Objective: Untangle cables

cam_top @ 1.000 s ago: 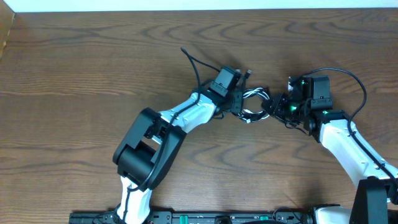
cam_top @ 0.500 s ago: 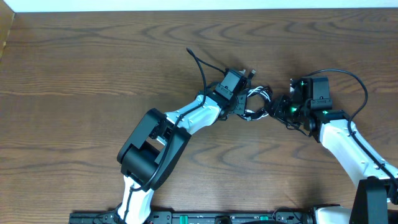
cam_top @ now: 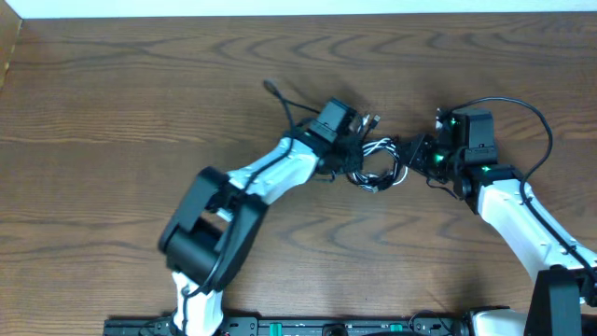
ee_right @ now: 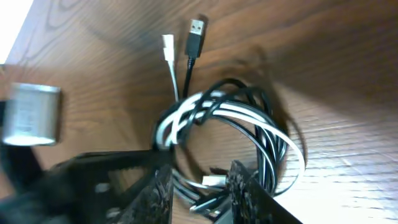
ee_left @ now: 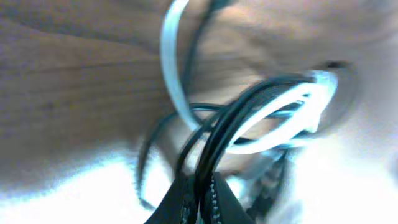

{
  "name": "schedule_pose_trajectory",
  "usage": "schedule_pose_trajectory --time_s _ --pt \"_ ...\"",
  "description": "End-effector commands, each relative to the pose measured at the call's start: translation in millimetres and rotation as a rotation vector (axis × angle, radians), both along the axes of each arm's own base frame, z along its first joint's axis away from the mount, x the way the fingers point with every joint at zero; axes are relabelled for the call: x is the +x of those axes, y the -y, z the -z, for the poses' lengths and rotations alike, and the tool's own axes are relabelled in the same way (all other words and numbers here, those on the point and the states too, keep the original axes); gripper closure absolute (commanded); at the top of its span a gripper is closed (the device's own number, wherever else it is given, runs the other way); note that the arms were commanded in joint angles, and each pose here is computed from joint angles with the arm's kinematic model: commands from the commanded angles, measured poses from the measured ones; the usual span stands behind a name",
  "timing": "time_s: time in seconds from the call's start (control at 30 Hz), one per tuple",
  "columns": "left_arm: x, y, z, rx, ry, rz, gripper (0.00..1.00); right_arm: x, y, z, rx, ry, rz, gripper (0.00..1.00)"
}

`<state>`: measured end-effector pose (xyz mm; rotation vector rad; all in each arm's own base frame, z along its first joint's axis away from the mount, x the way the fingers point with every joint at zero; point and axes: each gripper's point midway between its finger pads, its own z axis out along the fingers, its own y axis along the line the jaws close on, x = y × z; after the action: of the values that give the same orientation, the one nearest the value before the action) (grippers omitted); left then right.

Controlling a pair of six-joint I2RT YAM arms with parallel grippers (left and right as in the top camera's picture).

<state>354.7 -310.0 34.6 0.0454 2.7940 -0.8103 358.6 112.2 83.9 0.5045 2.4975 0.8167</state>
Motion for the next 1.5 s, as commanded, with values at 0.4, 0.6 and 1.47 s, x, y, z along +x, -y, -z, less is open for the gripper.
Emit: schedule_pose_trajectory --time_s 0.4,0.6,1.47 --pt "-4 -7 -103 -0.355 -0.13 -0.05 0.92 22 -32 -39 0.186 0.107 -0.012 0.58" --pt "-5 -12 -157 -0.662 -0.186 0.114 0.92 28 -55 -55 0.298 0.182 -0.135 0.51" --pt "-13 -34 -120 -0.475 -0.074 0.194 0.93 46 34 -130 0.353 0.376 0.07 0.99"
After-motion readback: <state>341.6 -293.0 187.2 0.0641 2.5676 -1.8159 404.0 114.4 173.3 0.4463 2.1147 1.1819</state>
